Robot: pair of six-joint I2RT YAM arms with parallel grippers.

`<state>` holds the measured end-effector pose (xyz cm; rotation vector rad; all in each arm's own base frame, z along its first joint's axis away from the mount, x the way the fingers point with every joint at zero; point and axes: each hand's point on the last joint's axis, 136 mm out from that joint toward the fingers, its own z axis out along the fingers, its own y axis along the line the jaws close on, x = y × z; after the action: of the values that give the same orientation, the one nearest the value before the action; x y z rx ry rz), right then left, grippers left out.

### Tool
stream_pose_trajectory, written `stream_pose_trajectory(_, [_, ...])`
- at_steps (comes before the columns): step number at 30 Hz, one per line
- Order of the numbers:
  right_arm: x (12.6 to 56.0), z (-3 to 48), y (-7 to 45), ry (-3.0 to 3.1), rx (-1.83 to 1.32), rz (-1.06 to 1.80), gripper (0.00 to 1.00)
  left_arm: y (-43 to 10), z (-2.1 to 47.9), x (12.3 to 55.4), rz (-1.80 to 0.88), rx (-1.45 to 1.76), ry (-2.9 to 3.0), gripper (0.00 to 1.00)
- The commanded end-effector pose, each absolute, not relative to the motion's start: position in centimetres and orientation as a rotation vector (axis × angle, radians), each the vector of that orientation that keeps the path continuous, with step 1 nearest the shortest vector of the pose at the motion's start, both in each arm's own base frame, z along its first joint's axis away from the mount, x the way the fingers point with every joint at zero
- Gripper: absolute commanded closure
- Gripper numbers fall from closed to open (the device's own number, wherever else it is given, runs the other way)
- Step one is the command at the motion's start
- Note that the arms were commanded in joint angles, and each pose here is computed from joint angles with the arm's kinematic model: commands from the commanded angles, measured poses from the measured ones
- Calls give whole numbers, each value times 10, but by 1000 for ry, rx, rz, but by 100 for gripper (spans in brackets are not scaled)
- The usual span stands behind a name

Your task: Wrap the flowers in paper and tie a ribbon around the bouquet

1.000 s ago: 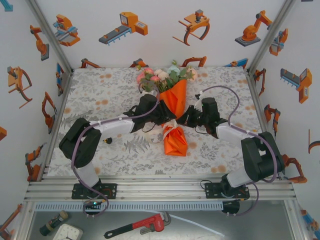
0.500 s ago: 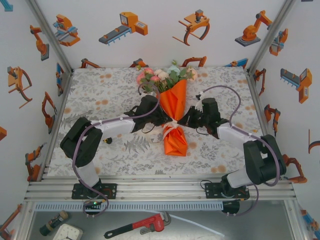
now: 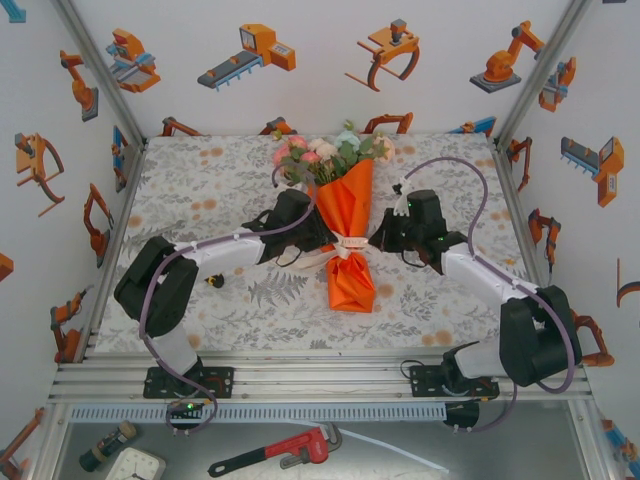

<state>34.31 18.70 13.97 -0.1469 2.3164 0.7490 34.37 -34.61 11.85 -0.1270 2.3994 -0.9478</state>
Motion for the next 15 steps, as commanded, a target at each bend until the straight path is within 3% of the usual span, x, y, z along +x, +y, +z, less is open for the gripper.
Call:
stream_pose_trajectory(1, [340,149,191,2282,-214,758,100,-353,147,345,-1008,-23,2308,57])
stream_pose_trajectory(7, [341,151,190,2276,-227,745,100,-339,180,349,-887,134,2228,51])
stream_pose_trajectory(15, [342,158,197,2264,-222,800,100,-396,225,285,-1114,906,1896,56])
